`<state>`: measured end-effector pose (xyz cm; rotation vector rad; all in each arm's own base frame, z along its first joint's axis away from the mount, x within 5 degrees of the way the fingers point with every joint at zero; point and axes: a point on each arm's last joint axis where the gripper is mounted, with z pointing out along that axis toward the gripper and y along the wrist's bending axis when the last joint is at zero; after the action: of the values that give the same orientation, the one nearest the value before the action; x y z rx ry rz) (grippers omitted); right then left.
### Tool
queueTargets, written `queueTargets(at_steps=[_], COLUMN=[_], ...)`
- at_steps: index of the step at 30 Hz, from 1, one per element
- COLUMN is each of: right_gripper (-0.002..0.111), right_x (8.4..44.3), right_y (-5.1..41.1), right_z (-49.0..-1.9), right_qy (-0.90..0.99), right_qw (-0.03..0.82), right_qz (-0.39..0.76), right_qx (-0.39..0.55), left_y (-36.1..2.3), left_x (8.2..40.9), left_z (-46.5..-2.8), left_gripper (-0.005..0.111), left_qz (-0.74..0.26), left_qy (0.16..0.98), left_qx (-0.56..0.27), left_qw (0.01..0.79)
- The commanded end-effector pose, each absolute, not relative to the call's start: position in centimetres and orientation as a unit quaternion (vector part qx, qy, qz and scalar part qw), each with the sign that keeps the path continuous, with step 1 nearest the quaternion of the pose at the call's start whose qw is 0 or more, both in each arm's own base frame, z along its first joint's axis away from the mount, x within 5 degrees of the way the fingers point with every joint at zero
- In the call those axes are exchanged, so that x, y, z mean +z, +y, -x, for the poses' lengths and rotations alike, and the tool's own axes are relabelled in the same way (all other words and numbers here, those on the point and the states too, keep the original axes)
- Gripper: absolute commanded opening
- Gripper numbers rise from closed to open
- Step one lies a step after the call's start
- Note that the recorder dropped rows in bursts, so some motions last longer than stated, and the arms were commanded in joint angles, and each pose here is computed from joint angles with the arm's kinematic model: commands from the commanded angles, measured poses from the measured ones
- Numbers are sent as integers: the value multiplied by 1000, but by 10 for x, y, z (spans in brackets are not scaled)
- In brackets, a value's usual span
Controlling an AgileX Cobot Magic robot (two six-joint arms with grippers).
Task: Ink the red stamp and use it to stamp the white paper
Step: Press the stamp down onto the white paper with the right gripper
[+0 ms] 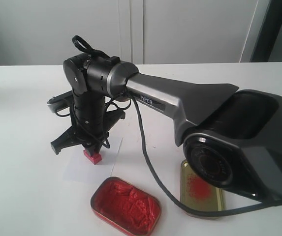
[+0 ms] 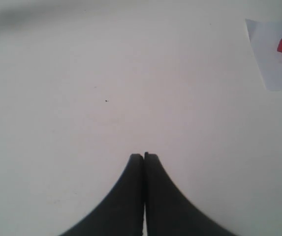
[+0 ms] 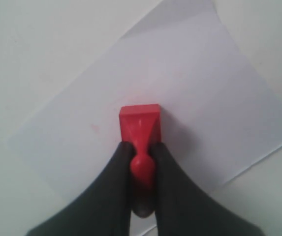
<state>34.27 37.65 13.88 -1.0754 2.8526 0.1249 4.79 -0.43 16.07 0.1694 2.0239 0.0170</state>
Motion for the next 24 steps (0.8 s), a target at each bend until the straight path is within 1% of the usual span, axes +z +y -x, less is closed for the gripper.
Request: queueTargets(at_steps=[1, 9, 24], right_gripper=[0, 0, 0], right_x=[97, 138, 184], right_y=[374, 375, 372], right_z=[-339, -339, -336], right_qy=[941, 942, 933], right_qw=[2, 38, 79], right_qz=[337, 331, 344], right_qx=[28, 46, 68], left_y=[-4, -4, -4], left_x=[156, 156, 156], left_z=[-47, -47, -47], left_gripper=[0, 0, 0], left_qz=[-72, -72, -72], left_qy=[852, 852, 852], left_qx=[7, 7, 7], left_qw=[518, 518, 518])
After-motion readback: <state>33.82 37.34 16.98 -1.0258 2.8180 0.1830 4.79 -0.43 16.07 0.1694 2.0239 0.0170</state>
